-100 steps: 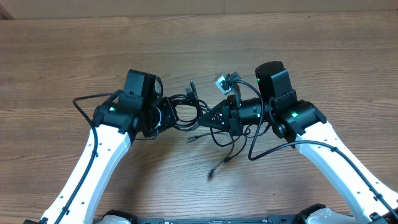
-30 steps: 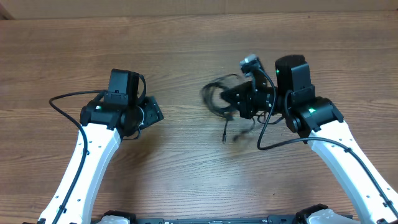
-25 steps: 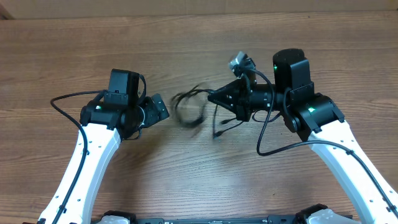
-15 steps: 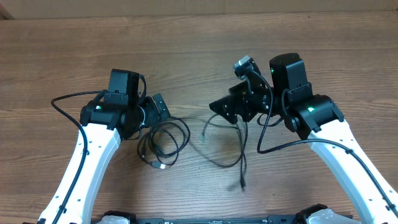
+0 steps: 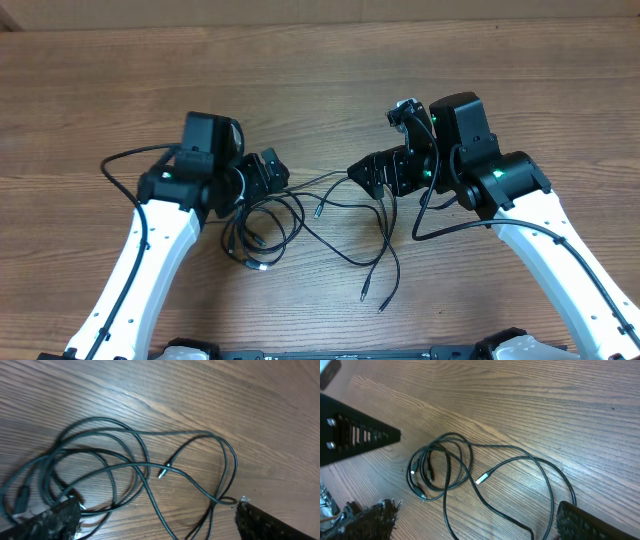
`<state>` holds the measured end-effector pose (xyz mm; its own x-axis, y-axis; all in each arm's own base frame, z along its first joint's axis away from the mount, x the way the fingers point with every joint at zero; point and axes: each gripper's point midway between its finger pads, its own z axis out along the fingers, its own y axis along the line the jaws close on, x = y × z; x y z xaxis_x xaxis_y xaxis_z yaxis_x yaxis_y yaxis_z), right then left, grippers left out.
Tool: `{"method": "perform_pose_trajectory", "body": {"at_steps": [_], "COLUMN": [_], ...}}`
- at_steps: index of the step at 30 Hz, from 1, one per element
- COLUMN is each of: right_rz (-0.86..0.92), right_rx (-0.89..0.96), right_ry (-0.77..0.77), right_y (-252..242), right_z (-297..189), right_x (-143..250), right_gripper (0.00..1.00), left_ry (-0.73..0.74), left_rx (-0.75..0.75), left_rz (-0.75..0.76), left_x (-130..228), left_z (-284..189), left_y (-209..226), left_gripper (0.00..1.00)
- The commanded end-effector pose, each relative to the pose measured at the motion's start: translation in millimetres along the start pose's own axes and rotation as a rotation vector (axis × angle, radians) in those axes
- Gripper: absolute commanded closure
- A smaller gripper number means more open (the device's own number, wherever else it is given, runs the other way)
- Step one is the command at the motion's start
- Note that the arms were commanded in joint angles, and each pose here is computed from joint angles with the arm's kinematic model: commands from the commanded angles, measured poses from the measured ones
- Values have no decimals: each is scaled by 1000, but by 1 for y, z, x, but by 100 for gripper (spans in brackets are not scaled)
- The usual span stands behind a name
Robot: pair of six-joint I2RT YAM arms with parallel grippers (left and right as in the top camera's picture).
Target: Untangle cables
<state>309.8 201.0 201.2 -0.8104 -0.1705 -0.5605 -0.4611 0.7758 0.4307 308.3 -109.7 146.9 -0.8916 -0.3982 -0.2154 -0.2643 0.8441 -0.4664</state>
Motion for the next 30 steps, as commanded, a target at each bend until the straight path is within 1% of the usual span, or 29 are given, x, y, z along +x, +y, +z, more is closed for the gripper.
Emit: {"method": "perform_pose_trajectory", "body": {"at_steps": [1, 5, 7, 11, 13, 14, 16, 18, 19, 20, 21, 23, 24, 25, 26, 27, 30], "right_rz": [4, 4, 4, 4, 4, 4, 4, 4, 4, 4, 4, 4, 4, 4, 4, 4, 4], "right_rx": [10, 10, 10, 10, 10, 10, 10, 10, 10, 10, 10, 10, 10, 10, 10, 10, 10], "right_ry": [-16, -16, -16, -16, -16, -16, -16, -16, -16, -16, -16, -16, -16, -16, -16, -16, -16], "right_y": [-1, -1, -1, -1, -1, -1, -1, -1, -1, -1, -1, -1, -1, -1, -1, -1, -1], "right_z": [-2, -2, -2, -2, -2, -2, -2, -2, -2, -2, -2, -2, -2, -2, -2, -2, -2], "right_x": [-7, -7, -7, -7, -7, -7, -7, -7, -7, -7, -7, -7, -7, -7, -7, -7, -7], "right_gripper": [0, 0, 0, 0, 0, 0, 0, 0, 0, 0, 0, 0, 0, 0, 0, 0, 0], "left_ry": [32, 46, 47, 80, 115, 147, 168, 152, 129, 103, 80, 50, 51, 55, 63, 70, 81], "left_rx": [24, 38, 61, 72, 47, 13, -26, -48, -60, -71, -80, -92, -94, -95, -92, -85, -5], "left_rz": [-105, -366, -462, -615, -668, -700, -710, -704, -699, -696, -696, -696, -700, -701, -692, -670, -498], "left_x": [16, 23, 25, 36, 46, 57, 67, 66, 62, 58, 54, 48, 47, 48, 49, 49, 43], "left_z": [11, 24, 34, 56, 68, 79, 91, 104, 111, 117, 122, 131, 134, 136, 137, 137, 135], "left_y": [-8, -16, -24, -37, -40, -40, -37, -34, -30, -27, -23, -18, -17, -16, -17, -18, -34], "left_gripper": [8, 6, 4, 2, 2, 2, 3, 21, 28, 33, 41, 66, 81, 94, 96, 96, 96]}}
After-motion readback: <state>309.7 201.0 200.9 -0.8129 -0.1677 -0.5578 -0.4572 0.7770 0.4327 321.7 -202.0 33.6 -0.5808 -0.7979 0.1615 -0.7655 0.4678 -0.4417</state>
